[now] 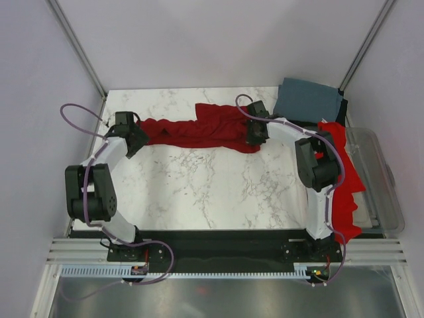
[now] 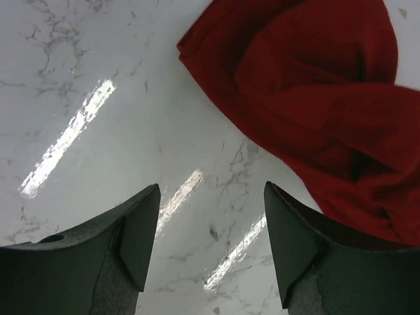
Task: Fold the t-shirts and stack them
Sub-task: Flatten the tshirt out
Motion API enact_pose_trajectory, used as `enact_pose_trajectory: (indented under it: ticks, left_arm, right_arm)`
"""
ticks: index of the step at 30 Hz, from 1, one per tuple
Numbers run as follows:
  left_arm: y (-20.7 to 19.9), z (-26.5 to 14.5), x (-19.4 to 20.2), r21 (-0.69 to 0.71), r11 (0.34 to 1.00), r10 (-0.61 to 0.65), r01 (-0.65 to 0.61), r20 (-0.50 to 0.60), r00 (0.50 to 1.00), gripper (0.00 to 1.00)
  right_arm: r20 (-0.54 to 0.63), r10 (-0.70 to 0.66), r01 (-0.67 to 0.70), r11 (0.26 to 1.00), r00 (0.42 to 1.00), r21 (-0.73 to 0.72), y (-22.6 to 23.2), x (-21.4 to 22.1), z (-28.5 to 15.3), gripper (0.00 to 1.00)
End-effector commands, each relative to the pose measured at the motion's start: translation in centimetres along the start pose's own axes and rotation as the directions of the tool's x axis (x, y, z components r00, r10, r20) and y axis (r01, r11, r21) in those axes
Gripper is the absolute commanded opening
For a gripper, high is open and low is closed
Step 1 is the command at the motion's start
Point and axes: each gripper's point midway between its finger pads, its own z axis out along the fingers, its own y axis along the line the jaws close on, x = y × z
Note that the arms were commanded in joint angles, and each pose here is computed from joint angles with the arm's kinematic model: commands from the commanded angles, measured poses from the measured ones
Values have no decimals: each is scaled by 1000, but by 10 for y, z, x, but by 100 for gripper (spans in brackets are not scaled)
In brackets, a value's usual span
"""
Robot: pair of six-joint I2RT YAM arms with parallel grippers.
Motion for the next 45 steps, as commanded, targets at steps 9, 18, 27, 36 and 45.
enact_pose_trajectory:
  ticks: [9,18,27,36,45]
  left_arm:
    - [-42,63,-48,18,999,-34,33,59,998,70]
    - [-61,91,-52,54,998,-41,39,47,998,47]
    - [-79,58,-69,125,992,-37,31,50,998,2]
    - [-99,-134,-145,307,951,-56,-20,236,970,2]
    - [-51,-239,-123,382,924,-98,-30,310,946,2]
  right_arm:
    - [2,-8,8,996,1000,-90,5,29,-30,0]
    - [-2,-25,24,994,1000,-110,7,34,-34,0]
    - [9,-48,49,994,999,-94,5,28,-42,0]
    - [184,-1,17,996,983,-88,-6,-45,-155,0]
    - [237,66,-33,989,969,-141,-25,-16,-250,0]
